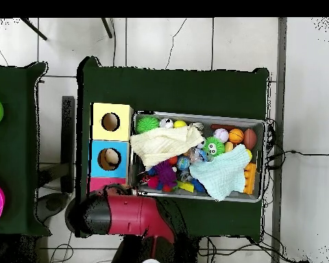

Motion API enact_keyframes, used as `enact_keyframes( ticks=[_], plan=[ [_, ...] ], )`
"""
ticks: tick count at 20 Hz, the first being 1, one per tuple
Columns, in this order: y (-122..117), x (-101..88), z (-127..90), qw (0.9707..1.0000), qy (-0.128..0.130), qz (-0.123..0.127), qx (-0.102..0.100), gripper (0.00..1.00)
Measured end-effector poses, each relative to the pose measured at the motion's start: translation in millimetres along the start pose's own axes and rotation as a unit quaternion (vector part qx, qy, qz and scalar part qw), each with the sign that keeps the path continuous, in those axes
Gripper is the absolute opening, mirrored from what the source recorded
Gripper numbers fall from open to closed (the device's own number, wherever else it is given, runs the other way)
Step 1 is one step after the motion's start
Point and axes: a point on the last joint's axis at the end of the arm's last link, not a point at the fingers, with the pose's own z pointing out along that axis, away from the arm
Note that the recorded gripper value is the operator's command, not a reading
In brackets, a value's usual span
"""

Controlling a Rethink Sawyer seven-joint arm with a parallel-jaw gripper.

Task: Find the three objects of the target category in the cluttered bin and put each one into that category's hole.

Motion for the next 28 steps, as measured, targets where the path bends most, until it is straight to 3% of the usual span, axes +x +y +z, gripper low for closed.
enact_keyframes(
  ticks=[14, 22, 28],
  plan=[
    [-12, 51.4, 16, 0.9998, 0.018, 0.013, 0.001, 0.00],
    [13, 73.6, 13, 0.9996, 0.024, -0.016, 0.002, 0.00],
    [32, 78.2, 6, 0.9993, 0.015, -0.034, 0.000, 0.00]
  ],
)
